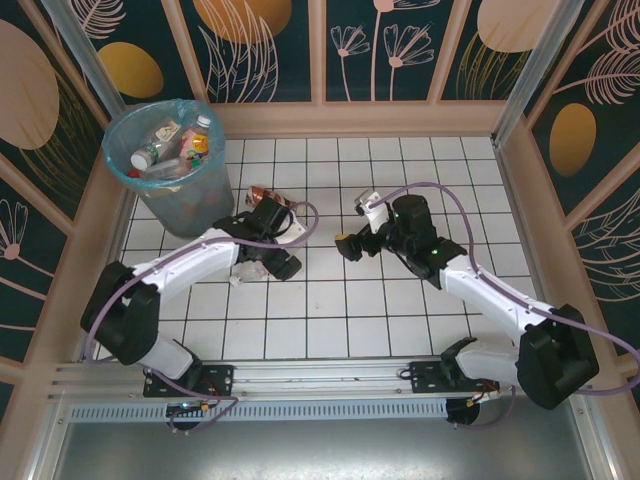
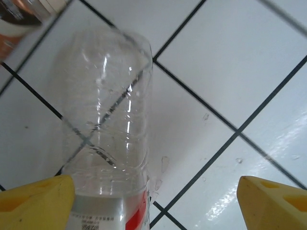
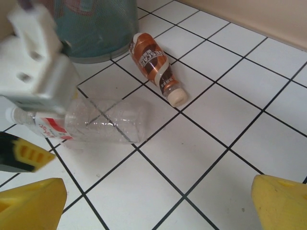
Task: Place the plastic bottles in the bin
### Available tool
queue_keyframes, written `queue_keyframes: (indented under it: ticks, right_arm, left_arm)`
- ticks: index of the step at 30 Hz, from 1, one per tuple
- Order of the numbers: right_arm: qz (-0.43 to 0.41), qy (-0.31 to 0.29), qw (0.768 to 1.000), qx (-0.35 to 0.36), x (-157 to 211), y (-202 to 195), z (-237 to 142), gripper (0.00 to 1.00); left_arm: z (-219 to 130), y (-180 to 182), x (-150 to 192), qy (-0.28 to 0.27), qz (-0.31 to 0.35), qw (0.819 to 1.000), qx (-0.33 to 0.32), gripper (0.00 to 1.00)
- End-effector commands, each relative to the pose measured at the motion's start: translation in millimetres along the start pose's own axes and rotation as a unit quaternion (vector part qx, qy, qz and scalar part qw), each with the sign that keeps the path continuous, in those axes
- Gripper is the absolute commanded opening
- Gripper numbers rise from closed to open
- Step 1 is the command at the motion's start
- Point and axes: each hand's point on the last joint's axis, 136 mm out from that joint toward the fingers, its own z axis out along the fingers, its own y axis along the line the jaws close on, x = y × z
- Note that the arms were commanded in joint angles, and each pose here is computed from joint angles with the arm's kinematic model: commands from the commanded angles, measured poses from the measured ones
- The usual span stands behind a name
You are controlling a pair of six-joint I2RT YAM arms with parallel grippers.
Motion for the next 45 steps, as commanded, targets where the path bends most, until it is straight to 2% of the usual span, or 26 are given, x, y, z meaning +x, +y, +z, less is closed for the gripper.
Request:
queue_keyframes:
  ticks: [1, 7, 11, 15, 17, 21, 25, 28, 31, 33, 37, 41, 45]
  right_arm:
    - [-0.010, -0.009, 0.999, -0.030, -1.1, 13.6, -5.7, 0.99]
    - [-0.009, -0.005, 0.999, -0.039, 6.8, 21.9, -4.6, 0.99]
    - [-0.009, -0.005, 0.999, -0.046, 8.7, 27.0, -4.4, 0.99]
    - [-0.006, -0.009, 0.999, -0.050, 7.0, 30.2, -3.3, 0.99]
    - [-0.007, -0.010, 0.999, -0.051, 5.9, 31.4, -2.6, 0.99]
    - [-0.010, -0.015, 0.999, -0.050, 0.7, 32.8, -3.7, 0.99]
    - [-0.015, -0.023, 0.998, -0.052, -8.9, 35.4, -6.6, 0.99]
    - [-0.024, -0.032, 0.998, -0.058, -22.7, 43.3, -9.0, 0.99]
    - [-0.041, -0.048, 0.996, -0.067, -39.0, 55.8, -10.6, 0.99]
    - [-0.050, -0.059, 0.994, -0.076, -47.1, 64.1, -9.7, 0.99]
    - [-0.056, -0.063, 0.992, -0.092, -53.1, 74.4, -3.5, 0.99]
    - [-0.061, -0.058, 0.991, -0.102, -52.1, 81.8, 0.4, 0.99]
    - [-0.062, -0.054, 0.991, -0.103, -49.2, 84.0, -2.1, 0.99]
  left_arm:
    - [14.5, 9.1, 8.4, 0.027, 0.014, 0.999, -0.024, 0.88]
    - [38.2, 24.2, 19.2, 0.051, -0.059, 0.997, -0.001, 0.85]
    - [44.8, 24.2, 23.2, 0.047, -0.070, 0.996, 0.014, 0.84]
    - [60.2, 33.3, 36.9, 0.078, -0.077, 0.994, -0.008, 0.82]
    - [61.7, 36.4, 39.3, 0.086, -0.076, 0.993, -0.016, 0.78]
    - [47.1, 42.9, 27.2, 0.074, -0.071, 0.994, -0.026, 0.60]
    - [-8.2, 52.8, -17.0, -0.001, -0.081, 0.996, -0.038, 0.56]
    - [-82.9, 66.5, -66.2, -0.106, -0.106, 0.987, -0.057, 0.56]
    - [-175.3, 93.8, -109.6, -0.215, -0.146, 0.961, -0.099, 0.56]
    - [-237.3, 118.5, -129.2, -0.275, -0.170, 0.935, -0.142, 0.55]
    - [-321.2, 175.8, -141.9, -0.327, -0.223, 0.890, -0.229, 0.54]
    - [-356.4, 240.6, -131.2, -0.336, -0.272, 0.846, -0.311, 0.54]
    - [-345.7, 294.8, -109.4, -0.314, -0.312, 0.833, -0.333, 0.54]
